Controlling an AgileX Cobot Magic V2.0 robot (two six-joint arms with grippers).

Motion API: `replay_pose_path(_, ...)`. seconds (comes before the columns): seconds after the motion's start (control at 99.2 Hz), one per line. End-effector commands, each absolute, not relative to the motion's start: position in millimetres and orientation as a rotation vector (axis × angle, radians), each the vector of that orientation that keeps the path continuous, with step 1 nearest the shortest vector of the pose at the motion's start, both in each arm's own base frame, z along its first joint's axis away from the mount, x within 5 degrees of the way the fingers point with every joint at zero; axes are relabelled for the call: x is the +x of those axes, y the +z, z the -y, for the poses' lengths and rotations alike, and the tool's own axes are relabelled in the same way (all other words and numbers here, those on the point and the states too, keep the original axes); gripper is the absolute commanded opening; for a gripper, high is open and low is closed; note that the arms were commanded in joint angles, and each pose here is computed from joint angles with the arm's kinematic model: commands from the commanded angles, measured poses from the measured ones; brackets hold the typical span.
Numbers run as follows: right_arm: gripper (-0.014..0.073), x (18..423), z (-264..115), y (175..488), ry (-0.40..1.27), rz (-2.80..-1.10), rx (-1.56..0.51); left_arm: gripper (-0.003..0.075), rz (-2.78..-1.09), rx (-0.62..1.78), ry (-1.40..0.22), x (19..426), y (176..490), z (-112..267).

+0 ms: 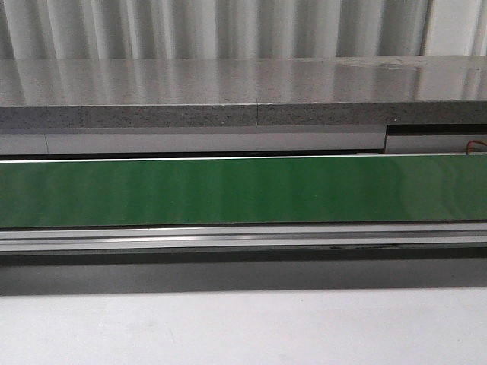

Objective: Move button from right to left
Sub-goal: 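Close the right gripper on the button's blue contact block and lift it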

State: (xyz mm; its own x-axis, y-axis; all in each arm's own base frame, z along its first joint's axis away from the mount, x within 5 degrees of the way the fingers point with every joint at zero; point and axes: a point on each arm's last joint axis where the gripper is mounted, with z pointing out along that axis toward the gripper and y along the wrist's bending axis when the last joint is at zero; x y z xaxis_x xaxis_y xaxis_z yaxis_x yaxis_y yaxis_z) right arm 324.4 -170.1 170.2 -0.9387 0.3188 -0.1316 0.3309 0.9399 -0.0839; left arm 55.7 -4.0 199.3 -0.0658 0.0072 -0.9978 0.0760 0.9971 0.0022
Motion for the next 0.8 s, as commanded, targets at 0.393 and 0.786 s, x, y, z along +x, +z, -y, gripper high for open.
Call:
replay_pose_path(0.393,0.0124,317,157,267,-0.146,-2.754,0.563,-0.002,-1.547,0.05,-0.077,54,200,4)
replay_pose_path(0.786,0.0124,305,91,314,-0.053,-2.73,0.386,-0.002,-1.547,0.05,-0.077,54,200,4)
